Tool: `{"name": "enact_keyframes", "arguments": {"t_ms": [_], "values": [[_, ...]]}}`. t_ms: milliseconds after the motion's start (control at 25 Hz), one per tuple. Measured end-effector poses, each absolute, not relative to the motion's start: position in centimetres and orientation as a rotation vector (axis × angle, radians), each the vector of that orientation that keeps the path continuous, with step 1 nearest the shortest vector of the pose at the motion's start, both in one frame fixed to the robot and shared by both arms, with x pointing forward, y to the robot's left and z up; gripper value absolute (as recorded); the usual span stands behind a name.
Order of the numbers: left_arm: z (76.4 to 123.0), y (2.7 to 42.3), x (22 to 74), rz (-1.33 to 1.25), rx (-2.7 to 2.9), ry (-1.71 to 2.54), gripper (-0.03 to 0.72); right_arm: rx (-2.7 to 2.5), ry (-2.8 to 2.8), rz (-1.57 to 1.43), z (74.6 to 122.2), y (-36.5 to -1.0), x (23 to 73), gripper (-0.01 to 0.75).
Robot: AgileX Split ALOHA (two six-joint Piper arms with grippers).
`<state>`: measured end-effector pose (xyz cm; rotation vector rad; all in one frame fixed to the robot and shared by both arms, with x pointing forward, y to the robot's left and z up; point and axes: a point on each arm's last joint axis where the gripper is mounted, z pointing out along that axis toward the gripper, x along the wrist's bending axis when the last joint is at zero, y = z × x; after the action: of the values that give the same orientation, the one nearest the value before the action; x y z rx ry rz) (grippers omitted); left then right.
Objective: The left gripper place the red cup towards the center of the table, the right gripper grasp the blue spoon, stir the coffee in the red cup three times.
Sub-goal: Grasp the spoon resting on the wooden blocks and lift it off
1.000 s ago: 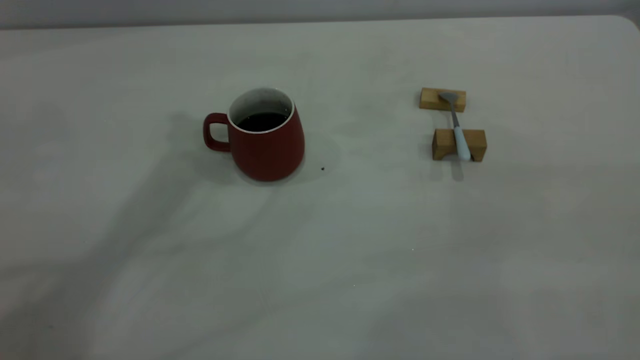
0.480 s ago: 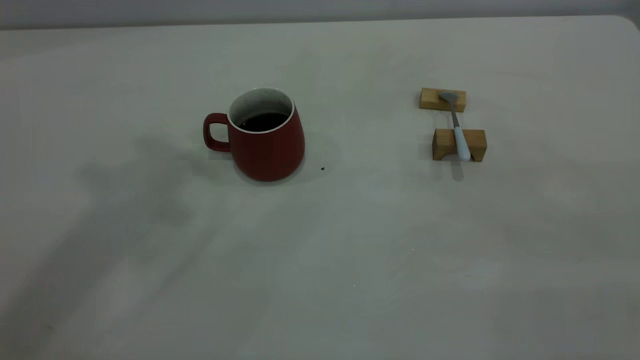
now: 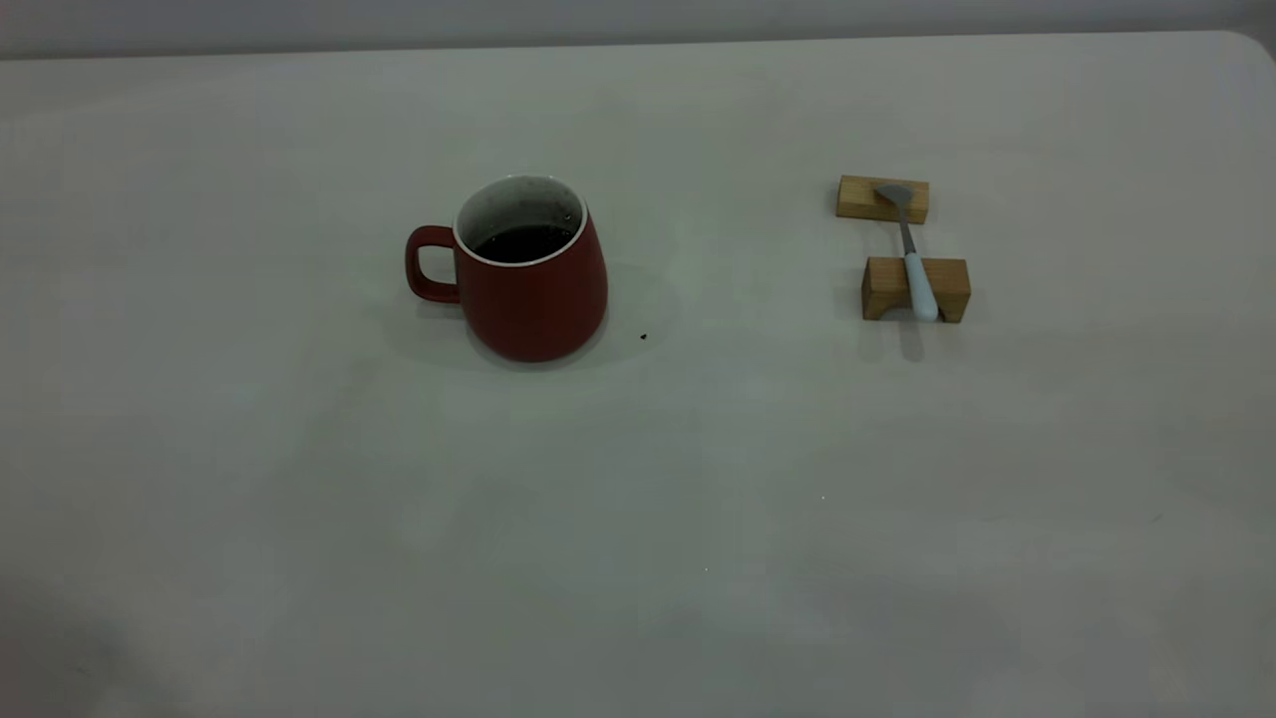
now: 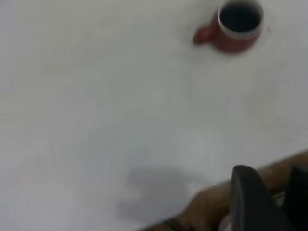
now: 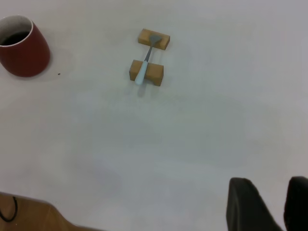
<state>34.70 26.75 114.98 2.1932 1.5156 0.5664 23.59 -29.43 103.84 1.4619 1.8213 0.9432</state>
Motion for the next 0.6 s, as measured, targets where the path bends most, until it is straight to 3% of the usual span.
{"name": "enact_keyframes", "arguments": {"t_ms": [280, 600], "values": [[109.4, 30.4, 28.1, 0.670, 1.965, 1.757, 0.245, 1.462, 1.821, 0.943, 103.8, -29.4, 23.6, 0.238], [105.9, 30.3, 23.7, 0.692, 1.793, 1.699, 0.245, 1.462, 1.821, 0.943, 103.8, -29.4, 23.6, 0.239]]}}
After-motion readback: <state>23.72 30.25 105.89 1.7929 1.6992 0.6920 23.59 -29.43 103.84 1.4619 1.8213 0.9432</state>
